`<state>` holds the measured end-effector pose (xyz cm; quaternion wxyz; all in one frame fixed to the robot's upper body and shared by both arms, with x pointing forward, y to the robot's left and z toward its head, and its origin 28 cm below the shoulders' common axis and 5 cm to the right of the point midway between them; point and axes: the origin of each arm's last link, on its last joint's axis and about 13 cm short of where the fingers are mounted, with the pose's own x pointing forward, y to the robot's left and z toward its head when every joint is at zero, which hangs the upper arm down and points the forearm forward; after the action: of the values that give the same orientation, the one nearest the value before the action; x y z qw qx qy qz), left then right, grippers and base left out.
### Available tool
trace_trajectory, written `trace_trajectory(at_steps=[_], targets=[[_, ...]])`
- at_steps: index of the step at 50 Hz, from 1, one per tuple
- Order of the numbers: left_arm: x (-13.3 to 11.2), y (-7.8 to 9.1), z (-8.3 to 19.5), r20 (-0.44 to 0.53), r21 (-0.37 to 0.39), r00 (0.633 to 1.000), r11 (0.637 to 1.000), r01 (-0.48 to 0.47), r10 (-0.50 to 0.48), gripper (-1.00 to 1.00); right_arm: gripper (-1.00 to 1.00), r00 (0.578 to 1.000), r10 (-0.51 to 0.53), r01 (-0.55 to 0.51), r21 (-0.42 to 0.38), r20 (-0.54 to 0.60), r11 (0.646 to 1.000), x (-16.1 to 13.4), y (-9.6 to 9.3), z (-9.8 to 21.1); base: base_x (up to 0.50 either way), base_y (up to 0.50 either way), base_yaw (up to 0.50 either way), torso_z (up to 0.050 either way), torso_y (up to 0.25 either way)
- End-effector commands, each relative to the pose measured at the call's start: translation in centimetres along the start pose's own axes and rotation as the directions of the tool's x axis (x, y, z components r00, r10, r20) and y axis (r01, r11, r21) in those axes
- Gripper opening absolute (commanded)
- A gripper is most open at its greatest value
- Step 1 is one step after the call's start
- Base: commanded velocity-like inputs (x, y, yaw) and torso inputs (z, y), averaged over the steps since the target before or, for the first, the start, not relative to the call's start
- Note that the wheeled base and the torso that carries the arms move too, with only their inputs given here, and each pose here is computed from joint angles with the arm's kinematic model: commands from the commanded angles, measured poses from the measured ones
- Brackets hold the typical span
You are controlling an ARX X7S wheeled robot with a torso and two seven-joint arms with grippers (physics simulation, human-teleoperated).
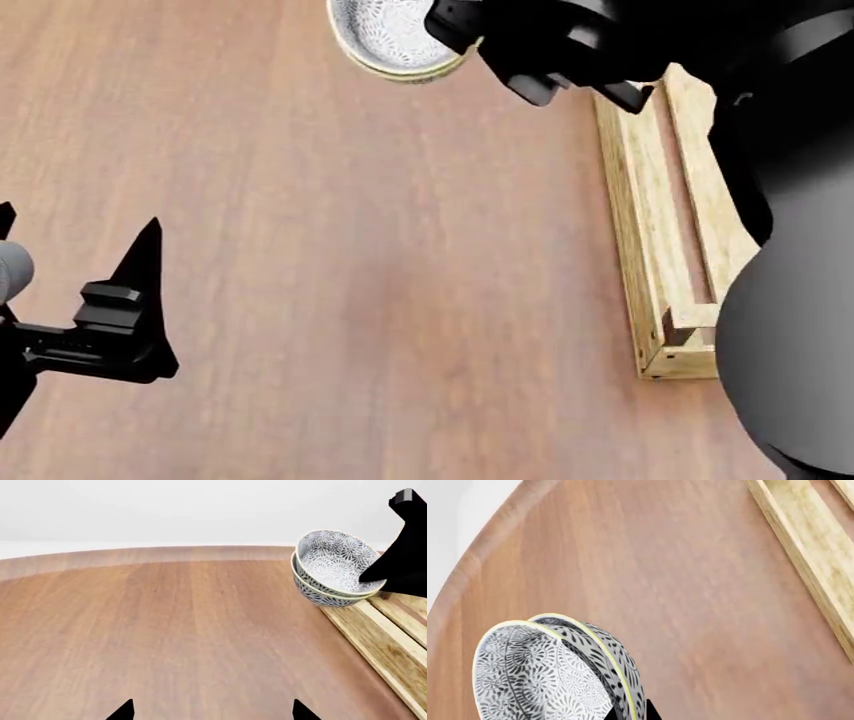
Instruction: Stack the right bowl on the left bowl and place them in the tray.
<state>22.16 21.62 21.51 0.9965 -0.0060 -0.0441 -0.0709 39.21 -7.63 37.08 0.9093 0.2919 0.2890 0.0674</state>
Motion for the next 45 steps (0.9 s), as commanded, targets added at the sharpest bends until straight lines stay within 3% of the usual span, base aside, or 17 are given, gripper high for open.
trace_trajectory(at_steps=[1, 12, 26, 45], targets=[[0.0, 0.0, 0.1, 0.002, 0.003, 1.000, 1.000, 0.001, -0.001, 1.00, -1.00, 0.996, -0.003, -0.011, 0.163, 0.085, 0.987, -2.0, -0.5, 2.6, 0.00, 0.00, 0.00, 0.000, 0.000], [0.1, 0.0, -0.1, -0.005, 0.002, 1.000, 1.000, 0.004, -0.004, 1.00, -1.00, 0.991, -0.067, 0.034, 0.272, 0.115, 0.962, -2.2, -3.0, 3.7, 0.00, 0.00, 0.00, 0.000, 0.000], [0.1, 0.0, -0.4, -0.010, 0.001, 1.000, 1.000, 0.010, -0.010, 1.00, -1.00, 0.976, -0.158, 0.075, 0.447, 0.150, 0.891, -2.8, -6.4, 5.2, 0.00, 0.00, 0.00, 0.001, 0.001], [0.0, 0.1, -0.5, -0.014, 0.003, 1.000, 1.000, 0.006, -0.006, 1.00, -1.00, 0.944, -0.257, 0.113, 0.532, 0.205, 0.839, -3.4, -9.5, 6.3, 0.00, 0.00, 0.00, 0.000, 0.001]])
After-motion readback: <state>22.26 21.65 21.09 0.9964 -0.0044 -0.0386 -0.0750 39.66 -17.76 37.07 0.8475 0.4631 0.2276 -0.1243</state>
